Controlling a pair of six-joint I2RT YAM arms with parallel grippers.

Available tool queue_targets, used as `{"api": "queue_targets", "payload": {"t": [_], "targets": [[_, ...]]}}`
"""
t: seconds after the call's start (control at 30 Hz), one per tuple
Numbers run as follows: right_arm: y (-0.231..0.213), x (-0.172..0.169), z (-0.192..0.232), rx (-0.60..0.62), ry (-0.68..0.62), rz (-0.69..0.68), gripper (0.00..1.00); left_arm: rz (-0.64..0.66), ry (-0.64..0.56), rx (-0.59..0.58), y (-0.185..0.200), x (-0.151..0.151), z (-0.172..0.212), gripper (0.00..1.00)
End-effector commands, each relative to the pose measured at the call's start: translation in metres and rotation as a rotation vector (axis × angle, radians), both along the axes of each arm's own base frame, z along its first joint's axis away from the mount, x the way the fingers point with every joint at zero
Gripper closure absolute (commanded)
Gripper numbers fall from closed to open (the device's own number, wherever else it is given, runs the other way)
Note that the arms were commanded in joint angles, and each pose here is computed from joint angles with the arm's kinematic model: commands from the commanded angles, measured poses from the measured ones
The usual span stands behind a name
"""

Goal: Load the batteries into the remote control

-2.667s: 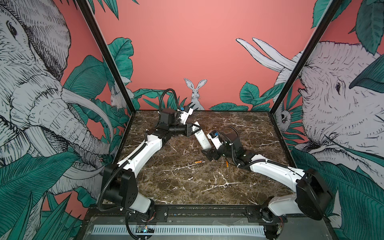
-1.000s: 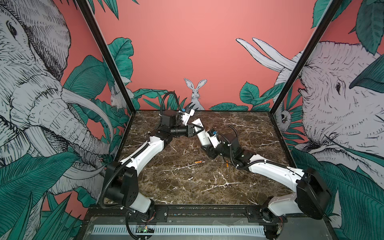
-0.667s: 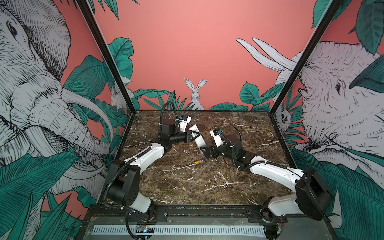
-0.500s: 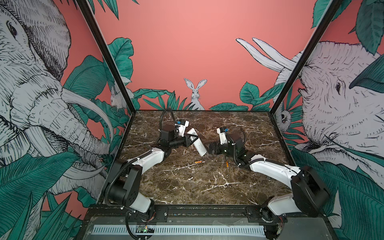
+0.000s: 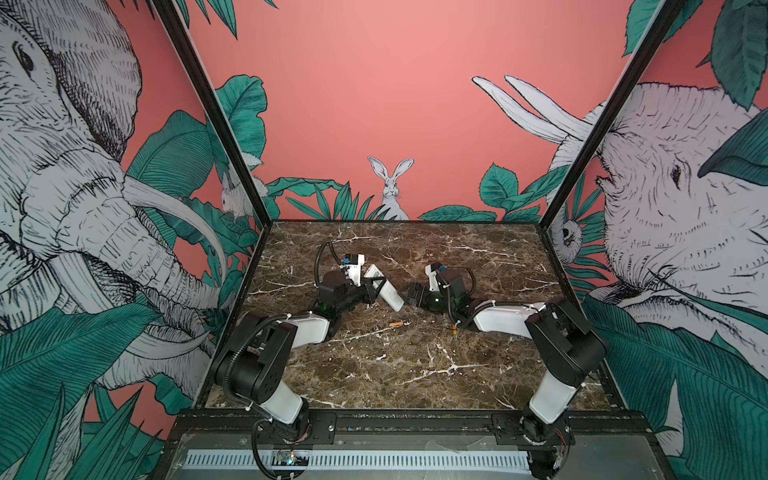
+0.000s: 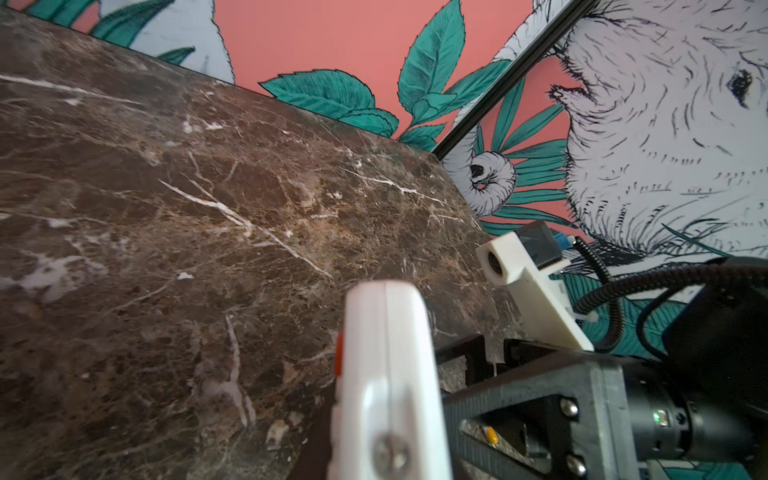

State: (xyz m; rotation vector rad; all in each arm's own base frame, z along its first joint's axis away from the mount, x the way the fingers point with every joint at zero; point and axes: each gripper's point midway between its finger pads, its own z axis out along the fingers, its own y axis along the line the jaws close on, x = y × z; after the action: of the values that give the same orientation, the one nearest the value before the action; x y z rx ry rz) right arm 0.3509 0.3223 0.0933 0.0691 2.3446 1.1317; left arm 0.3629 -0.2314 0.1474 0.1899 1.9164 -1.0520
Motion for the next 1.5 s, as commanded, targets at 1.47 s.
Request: {"api": "queue_targets", "payload": {"t": [1.47], "targets": [[0.064, 0.006, -0.028, 0.136, 0.111, 0.020, 0.32, 0.118, 0.013, 0.058, 0.021, 0.007, -0.028, 0.87]]}}
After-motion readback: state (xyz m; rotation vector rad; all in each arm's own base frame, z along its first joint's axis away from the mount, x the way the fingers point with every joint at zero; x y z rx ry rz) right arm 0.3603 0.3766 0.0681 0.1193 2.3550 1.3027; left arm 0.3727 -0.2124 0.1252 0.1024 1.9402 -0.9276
